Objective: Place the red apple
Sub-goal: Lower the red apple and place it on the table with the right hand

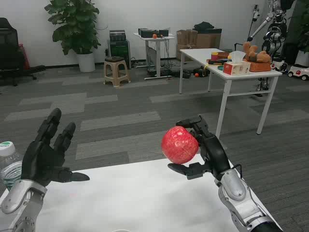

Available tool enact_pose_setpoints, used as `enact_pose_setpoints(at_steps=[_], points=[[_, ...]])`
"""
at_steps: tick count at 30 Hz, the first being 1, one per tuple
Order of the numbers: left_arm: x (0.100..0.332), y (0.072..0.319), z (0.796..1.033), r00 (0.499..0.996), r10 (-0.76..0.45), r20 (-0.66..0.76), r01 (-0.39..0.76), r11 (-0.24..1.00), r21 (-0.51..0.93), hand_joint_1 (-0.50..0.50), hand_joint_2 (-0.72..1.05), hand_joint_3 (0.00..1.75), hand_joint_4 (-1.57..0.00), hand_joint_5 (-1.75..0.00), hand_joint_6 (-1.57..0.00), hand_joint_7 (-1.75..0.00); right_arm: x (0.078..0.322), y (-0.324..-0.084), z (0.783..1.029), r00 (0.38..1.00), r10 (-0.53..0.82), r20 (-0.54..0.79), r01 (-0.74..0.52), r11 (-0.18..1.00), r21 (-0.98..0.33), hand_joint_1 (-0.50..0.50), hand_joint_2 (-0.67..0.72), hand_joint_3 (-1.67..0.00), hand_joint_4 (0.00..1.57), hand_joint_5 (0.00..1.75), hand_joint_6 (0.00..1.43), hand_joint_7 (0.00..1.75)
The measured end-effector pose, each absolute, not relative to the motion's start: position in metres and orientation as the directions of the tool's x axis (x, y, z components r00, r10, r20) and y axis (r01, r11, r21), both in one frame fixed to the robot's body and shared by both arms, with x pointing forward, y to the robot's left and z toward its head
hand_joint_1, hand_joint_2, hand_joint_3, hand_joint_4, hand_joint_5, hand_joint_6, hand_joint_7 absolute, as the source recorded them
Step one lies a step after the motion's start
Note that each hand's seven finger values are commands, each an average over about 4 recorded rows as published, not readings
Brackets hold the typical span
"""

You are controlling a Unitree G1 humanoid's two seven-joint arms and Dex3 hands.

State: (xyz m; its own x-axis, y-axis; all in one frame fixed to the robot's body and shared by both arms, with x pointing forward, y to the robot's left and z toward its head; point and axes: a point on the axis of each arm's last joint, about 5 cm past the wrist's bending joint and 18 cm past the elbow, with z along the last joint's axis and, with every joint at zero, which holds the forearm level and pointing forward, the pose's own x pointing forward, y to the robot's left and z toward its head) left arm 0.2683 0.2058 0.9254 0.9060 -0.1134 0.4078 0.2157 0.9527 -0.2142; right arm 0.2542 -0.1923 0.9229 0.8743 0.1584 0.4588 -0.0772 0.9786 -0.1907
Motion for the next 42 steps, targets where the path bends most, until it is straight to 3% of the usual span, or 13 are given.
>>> enact_pose_setpoints(at_steps=[7, 14, 21, 30, 42], points=[[0.259, 0.207, 0.922, 0.898, -0.079, 0.432, 0.199, 0.951, -0.238, -0.5, 0.05, 0.0, 0.0, -0.21, 0.0, 0.0, 0.264, -0.19, 0.952, 0.804, 0.17, 0.569, -0.064, 0.977, -0.201, 0.08, -0.48, -0.73, 0.46, 1.65, 0.86, 1.68], [0.255, 0.209, 0.92, 0.9, -0.07, 0.43, 0.189, 0.952, -0.242, -0.5, -0.02, 0.0, 0.0, -0.21, 0.0, 0.0, 0.264, -0.189, 0.952, 0.804, 0.171, 0.569, -0.066, 0.977, -0.201, 0.08, -0.41, -0.79, 0.46, 1.65, 0.86, 1.68], [0.254, 0.209, 0.918, 0.903, -0.067, 0.425, 0.185, 0.952, -0.244, -0.5, 0.07, 0.0, 0.0, -0.21, 0.0, 0.0, 0.264, -0.189, 0.952, 0.805, 0.172, 0.568, -0.068, 0.977, -0.2, 0.08, -0.41, -0.79, 0.46, 1.65, 0.86, 1.68], [0.253, 0.21, 0.918, 0.903, -0.062, 0.425, 0.181, 0.952, -0.245, -0.5, -0.02, 0.0, 0.0, -0.21, 0.0, 0.0, 0.263, -0.188, 0.95, 0.807, 0.175, 0.564, -0.071, 0.977, -0.201, 0.08, -0.48, -0.73, 0.46, 1.65, 0.83, 1.68], [0.253, 0.212, 0.915, 0.909, -0.051, 0.413, 0.17, 0.952, -0.256, -0.5, 0.01, 0.0, 0.0, -0.21, 0.0, 0.0, 0.236, -0.196, 0.933, 0.844, 0.181, 0.505, -0.082, 0.974, -0.212, 0.08, -0.48, -0.79, 0.43, 1.65, 0.79, 1.68]])
